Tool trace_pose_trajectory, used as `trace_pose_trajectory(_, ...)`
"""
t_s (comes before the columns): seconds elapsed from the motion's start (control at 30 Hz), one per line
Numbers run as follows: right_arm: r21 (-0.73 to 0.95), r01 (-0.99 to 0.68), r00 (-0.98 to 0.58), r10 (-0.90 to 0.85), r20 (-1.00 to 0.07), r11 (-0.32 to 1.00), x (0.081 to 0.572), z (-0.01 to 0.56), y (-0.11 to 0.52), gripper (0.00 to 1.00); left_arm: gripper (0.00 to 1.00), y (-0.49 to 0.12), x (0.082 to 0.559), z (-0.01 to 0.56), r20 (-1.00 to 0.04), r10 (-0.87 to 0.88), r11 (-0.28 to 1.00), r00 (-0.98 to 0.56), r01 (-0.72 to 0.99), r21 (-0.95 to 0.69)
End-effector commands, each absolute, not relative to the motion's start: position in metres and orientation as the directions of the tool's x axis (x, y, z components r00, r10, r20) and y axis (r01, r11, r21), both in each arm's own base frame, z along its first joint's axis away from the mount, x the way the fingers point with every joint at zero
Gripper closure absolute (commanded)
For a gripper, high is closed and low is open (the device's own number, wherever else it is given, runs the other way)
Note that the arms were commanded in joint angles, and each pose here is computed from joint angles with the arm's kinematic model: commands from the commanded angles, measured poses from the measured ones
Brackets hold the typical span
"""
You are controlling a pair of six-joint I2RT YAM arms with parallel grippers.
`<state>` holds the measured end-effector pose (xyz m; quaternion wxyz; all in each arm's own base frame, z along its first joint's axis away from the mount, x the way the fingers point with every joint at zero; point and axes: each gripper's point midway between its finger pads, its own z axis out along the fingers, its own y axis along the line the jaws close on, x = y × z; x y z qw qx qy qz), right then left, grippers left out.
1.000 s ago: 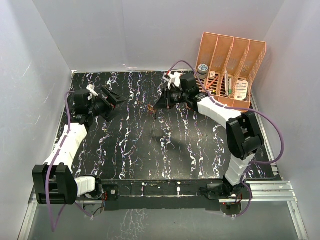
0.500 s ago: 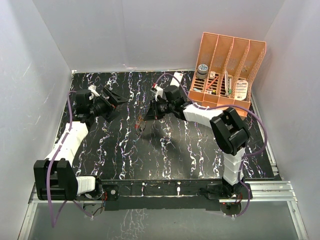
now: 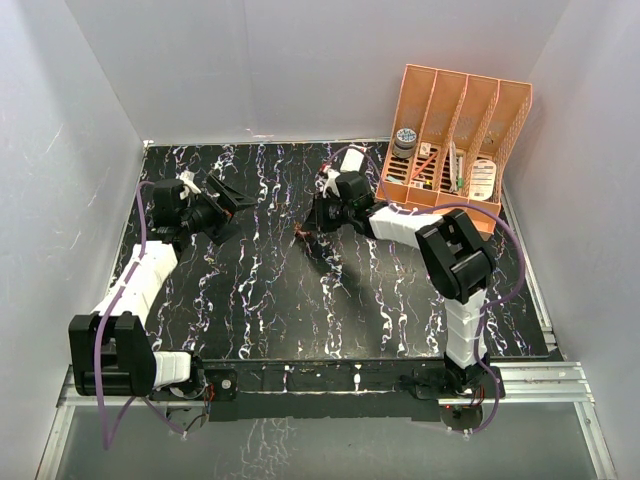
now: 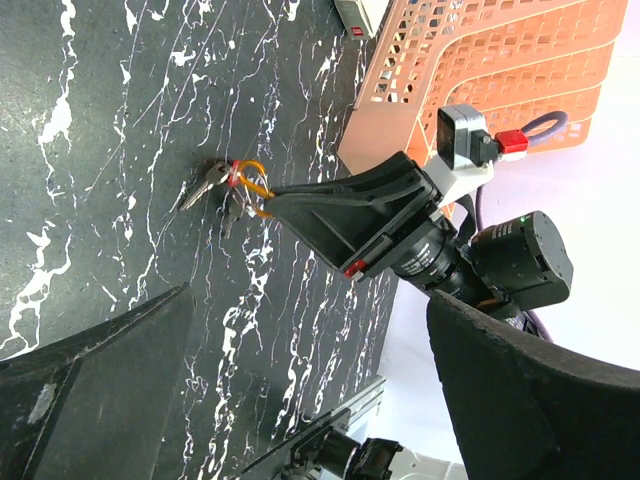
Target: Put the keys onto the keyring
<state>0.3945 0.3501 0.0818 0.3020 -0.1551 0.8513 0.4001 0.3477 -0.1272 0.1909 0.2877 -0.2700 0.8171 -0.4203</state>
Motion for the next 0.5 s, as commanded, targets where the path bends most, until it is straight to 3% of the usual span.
trace_pose_trajectory(0.0, 0.549, -0.437, -0.692, 0.123, -0.711, 0.713, 0.428, 0.114, 0.328, 0.76, 0.01, -0.13, 0.348, 0.199, -0.248, -0.669, 0.493, -0.7, -0.168, -0.854)
trace_pose_trajectory(0.07, 0.556, -0.384, -0.662, 0.2, -0.723, 0.737, 0.431, 0.124, 0.311, 0.57, 0.01, -0.13, 0.349, 0.199, -0.251, -0.666, 0.497, -0.703, -0.167, -0.852)
trace_pose_trajectory(0.17, 0.538, -0.353, -0.588, 0.266, -0.764, 0.765, 0.435, 0.145, 0.293, 0.41, 0.01, -0.128, 0.349, 0.198, -0.252, -0.672, 0.5, -0.697, -0.175, -0.848)
trace_pose_trajectory(0.47, 0.465, -0.357, -0.443, 0.292, -0.848, 0.81, 0.431, 0.201, 0.266, 0.31, 0.01, -0.125, 0.356, 0.204, -0.277, -0.665, 0.525, -0.693, -0.172, -0.833)
